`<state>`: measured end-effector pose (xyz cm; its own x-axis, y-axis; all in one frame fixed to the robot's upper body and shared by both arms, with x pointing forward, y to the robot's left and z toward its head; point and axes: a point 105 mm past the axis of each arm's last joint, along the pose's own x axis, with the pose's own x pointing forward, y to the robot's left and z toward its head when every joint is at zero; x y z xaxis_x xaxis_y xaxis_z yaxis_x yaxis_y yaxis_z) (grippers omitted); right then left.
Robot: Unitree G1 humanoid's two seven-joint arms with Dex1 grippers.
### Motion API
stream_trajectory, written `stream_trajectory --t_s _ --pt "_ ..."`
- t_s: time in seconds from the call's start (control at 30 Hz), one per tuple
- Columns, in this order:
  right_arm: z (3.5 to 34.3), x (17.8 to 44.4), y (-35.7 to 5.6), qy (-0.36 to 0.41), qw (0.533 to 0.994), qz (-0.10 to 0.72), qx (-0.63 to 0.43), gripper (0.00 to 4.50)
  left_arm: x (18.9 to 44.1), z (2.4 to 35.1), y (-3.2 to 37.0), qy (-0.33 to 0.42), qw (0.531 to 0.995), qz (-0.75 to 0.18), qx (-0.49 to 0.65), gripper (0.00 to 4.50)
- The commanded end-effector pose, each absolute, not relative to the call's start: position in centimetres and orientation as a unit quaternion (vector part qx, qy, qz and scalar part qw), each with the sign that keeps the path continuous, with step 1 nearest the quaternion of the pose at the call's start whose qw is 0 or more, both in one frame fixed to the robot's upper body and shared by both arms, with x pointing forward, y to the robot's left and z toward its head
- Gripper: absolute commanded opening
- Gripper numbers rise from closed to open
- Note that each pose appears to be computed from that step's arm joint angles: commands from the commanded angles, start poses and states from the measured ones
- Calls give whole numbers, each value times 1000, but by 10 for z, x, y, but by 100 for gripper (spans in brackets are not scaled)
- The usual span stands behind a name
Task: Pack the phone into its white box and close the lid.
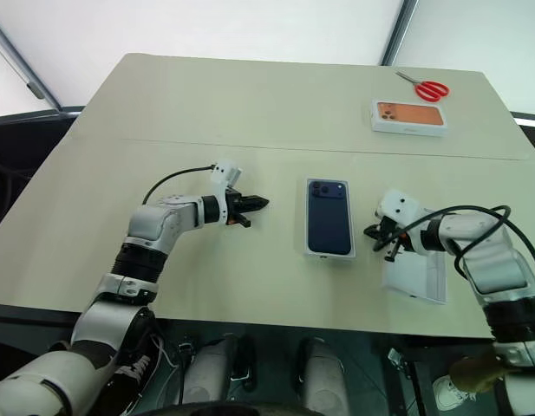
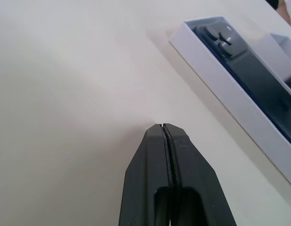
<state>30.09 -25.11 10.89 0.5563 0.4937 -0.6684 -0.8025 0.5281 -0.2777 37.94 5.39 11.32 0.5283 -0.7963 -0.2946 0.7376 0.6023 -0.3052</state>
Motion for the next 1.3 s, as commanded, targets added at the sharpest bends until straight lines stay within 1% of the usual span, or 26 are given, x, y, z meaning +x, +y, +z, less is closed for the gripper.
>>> stream_trajectory --t_s 0.03,0.1,0.17,0.2,0.27,0.3,0.43,0.63,0.73,0.83,1.0,1.03,1.07,1.1,1.17,1.2,1.23,1.3 --pt "113 297 -258 271 832 382 -296 0 378 131 49 172 871 -452 -90 6" --pt "119 298 -256 266 836 388 -284 0 376 137 45 157 868 -462 -91 6" --pt "117 290 -252 280 822 409 -279 0 374 140 44 146 866 -470 -88 6" --pt "115 283 -250 290 813 422 -279 0 372 143 45 134 866 -475 -78 6" --pt "108 261 -248 329 783 460 -259 0 368 153 49 114 861 -489 -78 6" --pt "106 255 -250 338 774 465 -265 0 366 157 53 104 859 -495 -75 6" --pt "105 265 -268 344 784 423 -296 0 359 165 65 85 855 -508 -55 6" --pt "116 274 -282 339 789 404 -315 0 349 166 71 75 847 -526 -26 6" --pt "115 272 -286 345 783 405 -321 0 347 167 72 69 846 -528 -20 6" --pt "119 272 -284 337 791 407 -309 0 343 168 72 72 842 -534 -31 6" --pt "122 272 -285 334 783 413 -324 0 340 167 73 64 841 -538 -15 6" --pt "124 274 -284 327 785 413 -326 0 339 167 74 65 841 -538 -14 6" --pt "136 289 -275 289 825 393 -286 0 339 165 76 70 840 -538 -14 6" --pt "146 301 -267 256 853 377 -255 0 340 164 79 74 841 -536 -14 29" --pt "158 312 -254 220 878 369 -209 60 339 163 83 76 840 -537 -14 96" --pt "161 311 -251 215 878 372 -210 91 339 163 83 75 840 -537 -13 135" --pt "164 311 -250 210 881 369 -210 137 339 164 85 70 841 -537 -7 187" --pt "175 318 -259 205 905 329 -175 247 338 166 91 57 839 -542 6 291"
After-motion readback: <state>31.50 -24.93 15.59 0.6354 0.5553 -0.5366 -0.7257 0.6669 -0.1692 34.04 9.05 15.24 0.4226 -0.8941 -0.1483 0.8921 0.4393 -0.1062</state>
